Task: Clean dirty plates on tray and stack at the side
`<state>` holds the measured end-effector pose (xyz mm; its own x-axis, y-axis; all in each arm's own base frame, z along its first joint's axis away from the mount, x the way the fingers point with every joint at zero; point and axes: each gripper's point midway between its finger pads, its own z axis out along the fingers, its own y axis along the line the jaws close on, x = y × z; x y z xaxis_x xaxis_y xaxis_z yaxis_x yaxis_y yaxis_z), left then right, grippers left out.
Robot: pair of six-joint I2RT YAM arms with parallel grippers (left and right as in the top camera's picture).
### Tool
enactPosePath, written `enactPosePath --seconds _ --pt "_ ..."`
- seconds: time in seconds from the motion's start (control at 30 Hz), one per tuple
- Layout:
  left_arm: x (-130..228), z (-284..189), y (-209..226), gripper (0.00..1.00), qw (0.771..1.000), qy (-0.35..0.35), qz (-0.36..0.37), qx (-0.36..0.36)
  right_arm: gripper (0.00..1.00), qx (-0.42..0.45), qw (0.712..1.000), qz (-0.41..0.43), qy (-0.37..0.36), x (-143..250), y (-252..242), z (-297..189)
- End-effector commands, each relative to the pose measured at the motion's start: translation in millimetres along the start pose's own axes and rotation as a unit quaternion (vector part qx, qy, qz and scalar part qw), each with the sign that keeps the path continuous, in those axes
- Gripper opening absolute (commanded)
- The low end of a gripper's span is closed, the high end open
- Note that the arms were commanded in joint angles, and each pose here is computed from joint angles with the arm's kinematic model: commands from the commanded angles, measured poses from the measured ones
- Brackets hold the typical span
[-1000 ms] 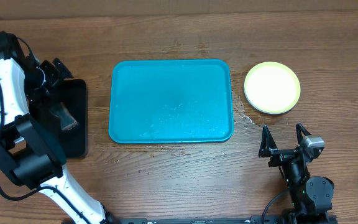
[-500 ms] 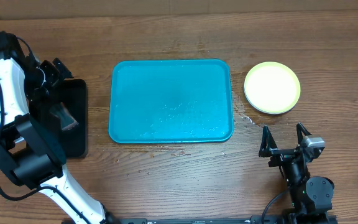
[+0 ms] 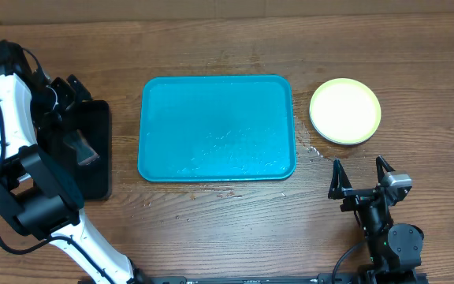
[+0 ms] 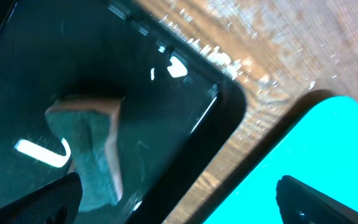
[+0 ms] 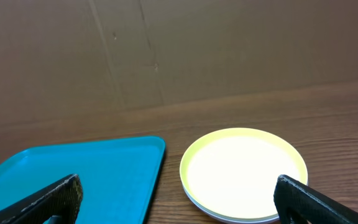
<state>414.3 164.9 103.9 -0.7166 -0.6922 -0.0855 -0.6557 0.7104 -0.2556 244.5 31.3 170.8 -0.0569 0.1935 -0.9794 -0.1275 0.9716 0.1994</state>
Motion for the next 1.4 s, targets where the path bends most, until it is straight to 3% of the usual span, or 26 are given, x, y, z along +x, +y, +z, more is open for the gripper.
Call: enactPosePath --seconds 0.0,0.3,0.47,0.7,0.83,1.07,1.37 --pt "-8 -23 8 0.99 1.0 -0.029 0.004 -0.011 1.0 0.003 1.0 -0.004 -0.004 1 -1 0" --pt "8 -125 -28 0.99 0.985 -0.154 0.07 0.023 1.0 0.003 1.0 -0.004 -0.004 1 -1 0" --pt "51 -162 -66 1.0 0.957 -0.221 0.183 0.052 1.0 0.003 1.0 -0.004 -0.004 1 -1 0" --pt "166 -141 -96 1.0 0.881 -0.255 0.387 0.096 1.0 0.003 1.0 -0.004 -0.004 1 -1 0" --pt "224 -126 -84 1.0 0.86 -0.249 0.429 0.12 1.0 0.003 1.0 -0.004 -0.004 1 -1 0" --pt "240 -122 -62 1.0 0.851 -0.281 0.43 0.112 1.0 0.003 1.0 -0.004 -0.004 1 -1 0" --pt "247 -96 -49 1.0 0.795 -0.395 0.434 0.15 1.0 0.003 1.0 -0.004 -0.004 1 -1 0"
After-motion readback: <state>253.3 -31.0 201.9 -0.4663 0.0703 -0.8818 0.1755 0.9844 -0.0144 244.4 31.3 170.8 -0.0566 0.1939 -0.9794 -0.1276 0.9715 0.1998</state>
